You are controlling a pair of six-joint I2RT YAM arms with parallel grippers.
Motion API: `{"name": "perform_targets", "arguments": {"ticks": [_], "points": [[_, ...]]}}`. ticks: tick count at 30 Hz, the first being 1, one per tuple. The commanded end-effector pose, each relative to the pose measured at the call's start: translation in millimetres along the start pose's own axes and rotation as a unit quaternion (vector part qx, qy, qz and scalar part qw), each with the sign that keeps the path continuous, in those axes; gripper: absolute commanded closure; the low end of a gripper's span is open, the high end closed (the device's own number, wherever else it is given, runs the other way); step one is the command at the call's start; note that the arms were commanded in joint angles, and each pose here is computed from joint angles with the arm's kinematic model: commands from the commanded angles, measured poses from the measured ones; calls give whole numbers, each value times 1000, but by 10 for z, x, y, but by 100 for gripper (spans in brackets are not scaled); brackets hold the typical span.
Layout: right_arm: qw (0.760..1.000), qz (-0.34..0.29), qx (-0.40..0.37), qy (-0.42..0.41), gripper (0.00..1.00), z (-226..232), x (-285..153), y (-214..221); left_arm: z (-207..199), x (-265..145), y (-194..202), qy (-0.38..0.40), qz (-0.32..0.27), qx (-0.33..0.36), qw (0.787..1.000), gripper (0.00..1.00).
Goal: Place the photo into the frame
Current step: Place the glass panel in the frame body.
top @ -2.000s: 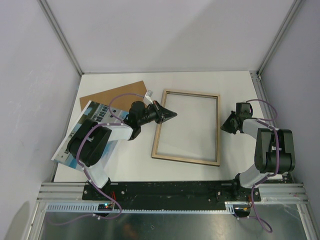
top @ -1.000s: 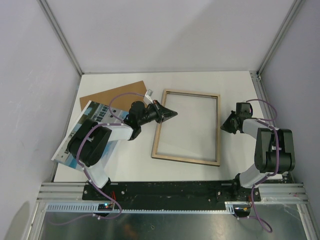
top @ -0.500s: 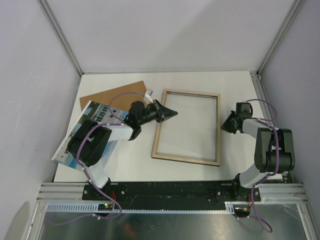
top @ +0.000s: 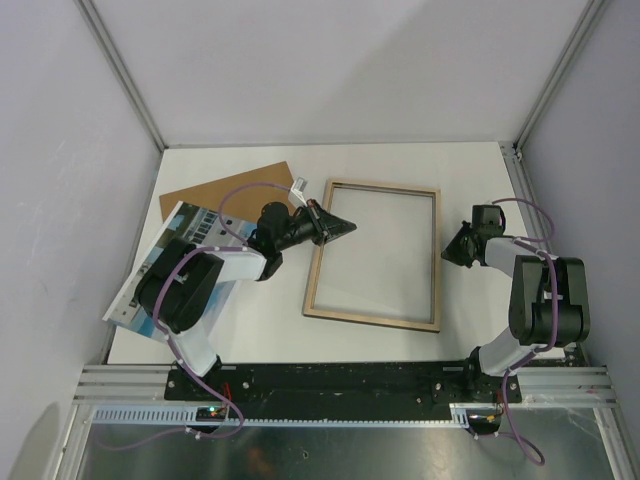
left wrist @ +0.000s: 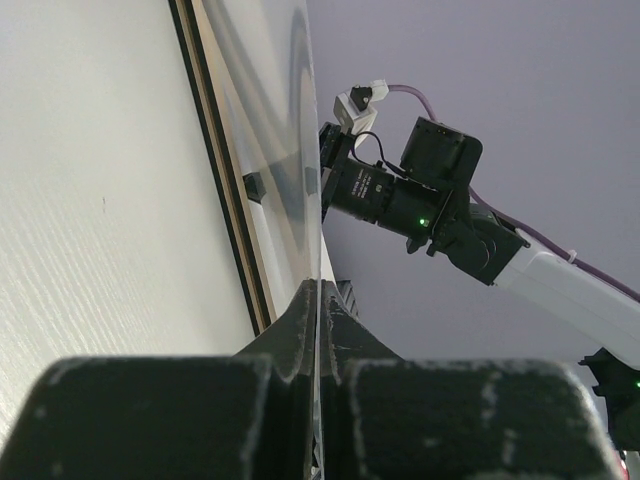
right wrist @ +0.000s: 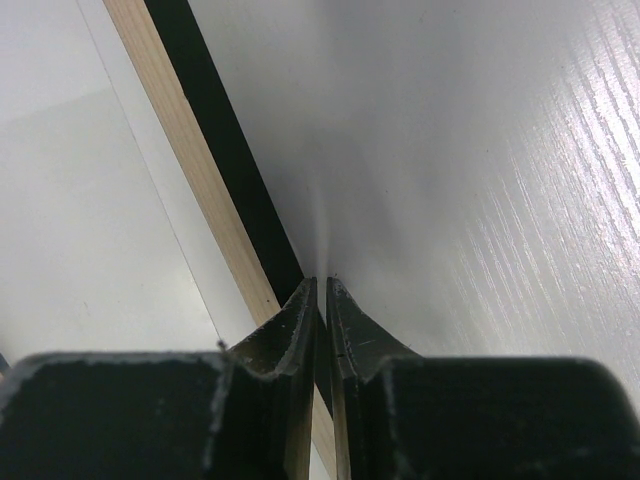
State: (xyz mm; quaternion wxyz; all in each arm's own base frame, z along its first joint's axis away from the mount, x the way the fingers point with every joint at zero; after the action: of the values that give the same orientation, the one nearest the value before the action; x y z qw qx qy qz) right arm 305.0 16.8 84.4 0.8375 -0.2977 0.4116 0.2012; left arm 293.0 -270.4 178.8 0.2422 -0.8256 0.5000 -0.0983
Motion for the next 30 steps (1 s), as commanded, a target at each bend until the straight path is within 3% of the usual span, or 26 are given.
{"name": "perform_targets", "arguments": {"ticks": [1,30], "points": [[999,18,-1,27,87,-111,54,83,-151,60,-87,42,-14,40,998,100],[999,17,-2,29,87,-117,59,77,-62,50,-106,35,-16,41,998,100]]}}
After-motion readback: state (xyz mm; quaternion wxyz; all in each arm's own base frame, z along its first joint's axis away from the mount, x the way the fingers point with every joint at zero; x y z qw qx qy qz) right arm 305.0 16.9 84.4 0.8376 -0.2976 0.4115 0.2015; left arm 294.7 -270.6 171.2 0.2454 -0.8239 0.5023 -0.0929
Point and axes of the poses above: each gripper's point midway between its finger pads, its own x axis out along the fingers, its own z axis along the line the jaws close on, y = z × x, the point moved 8 cm from there along -x, back along the fingers, and after that the axes turned 11 degrees about x, right-handed, at the moved point
